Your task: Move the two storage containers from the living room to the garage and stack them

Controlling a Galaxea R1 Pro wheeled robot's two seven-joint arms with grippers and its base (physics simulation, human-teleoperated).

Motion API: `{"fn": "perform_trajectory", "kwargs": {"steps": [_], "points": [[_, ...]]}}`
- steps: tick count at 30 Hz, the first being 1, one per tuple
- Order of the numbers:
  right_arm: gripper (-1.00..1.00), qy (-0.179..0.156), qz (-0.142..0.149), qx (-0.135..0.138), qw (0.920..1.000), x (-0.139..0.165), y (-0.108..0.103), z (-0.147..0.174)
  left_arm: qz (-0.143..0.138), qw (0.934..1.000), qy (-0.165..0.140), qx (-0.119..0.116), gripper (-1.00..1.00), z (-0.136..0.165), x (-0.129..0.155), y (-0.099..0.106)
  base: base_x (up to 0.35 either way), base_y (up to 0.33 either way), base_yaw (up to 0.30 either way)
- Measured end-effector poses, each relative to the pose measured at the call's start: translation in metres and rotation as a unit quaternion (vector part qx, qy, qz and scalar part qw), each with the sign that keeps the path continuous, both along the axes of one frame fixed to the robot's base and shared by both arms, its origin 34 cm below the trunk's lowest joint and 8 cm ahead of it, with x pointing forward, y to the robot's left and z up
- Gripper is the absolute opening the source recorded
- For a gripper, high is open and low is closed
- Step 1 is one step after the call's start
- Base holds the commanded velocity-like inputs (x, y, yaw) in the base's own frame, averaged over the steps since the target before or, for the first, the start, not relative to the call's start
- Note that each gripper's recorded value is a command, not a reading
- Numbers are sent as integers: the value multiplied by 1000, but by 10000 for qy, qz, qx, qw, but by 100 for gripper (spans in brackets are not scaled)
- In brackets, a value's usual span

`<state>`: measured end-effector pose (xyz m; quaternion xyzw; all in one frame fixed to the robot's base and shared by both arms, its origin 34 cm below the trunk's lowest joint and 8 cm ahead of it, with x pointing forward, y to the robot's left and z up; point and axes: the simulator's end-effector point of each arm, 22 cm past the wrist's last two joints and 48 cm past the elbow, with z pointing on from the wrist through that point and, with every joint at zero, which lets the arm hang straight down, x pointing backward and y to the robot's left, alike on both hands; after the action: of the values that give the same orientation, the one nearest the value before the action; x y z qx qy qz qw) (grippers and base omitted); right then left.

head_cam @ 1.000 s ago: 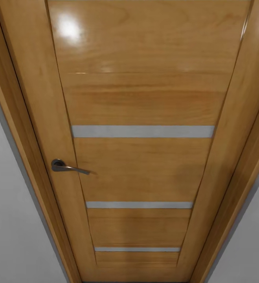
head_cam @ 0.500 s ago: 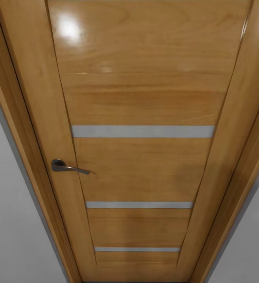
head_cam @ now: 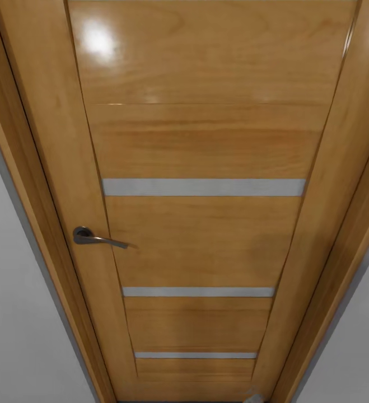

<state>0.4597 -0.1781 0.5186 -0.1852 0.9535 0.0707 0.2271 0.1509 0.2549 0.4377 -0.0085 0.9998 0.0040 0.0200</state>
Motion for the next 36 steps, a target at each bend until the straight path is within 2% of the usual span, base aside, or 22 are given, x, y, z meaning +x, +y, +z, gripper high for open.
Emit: {"fn": "perform_trajectory", "kwargs": {"steps": [4, 13, 16, 24, 32, 36], "points": [[100, -9, 23, 20, 10000, 16, 9, 13, 0, 10000, 0, -1, 100, 0, 0, 0, 0, 0, 0], [100, 51, -23, -111, 9999, 21, 7, 17, 0, 10000, 0, 1, 100, 0, 0, 0, 0, 0, 0], [100, -478, -28, -50, 9988, 59, 18, 49, 0, 10000, 0, 0, 100, 0, 0, 0, 0, 0, 0], [100, -1100, 14, 106, 9939, 111, 49, 120, 0, 10000, 0, -1, 100, 0, 0, 0, 0, 0, 0], [100, -1468, -33, 149, 9891, 135, 61, 168, 1, 10000, 0, -1, 100, 0, 0, 0, 0, 0, 0], [100, -1573, -65, 117, 9875, 141, 62, 180, 0, 10000, 0, -1, 100, 0, 0, 0, 0, 0, 0]]}}
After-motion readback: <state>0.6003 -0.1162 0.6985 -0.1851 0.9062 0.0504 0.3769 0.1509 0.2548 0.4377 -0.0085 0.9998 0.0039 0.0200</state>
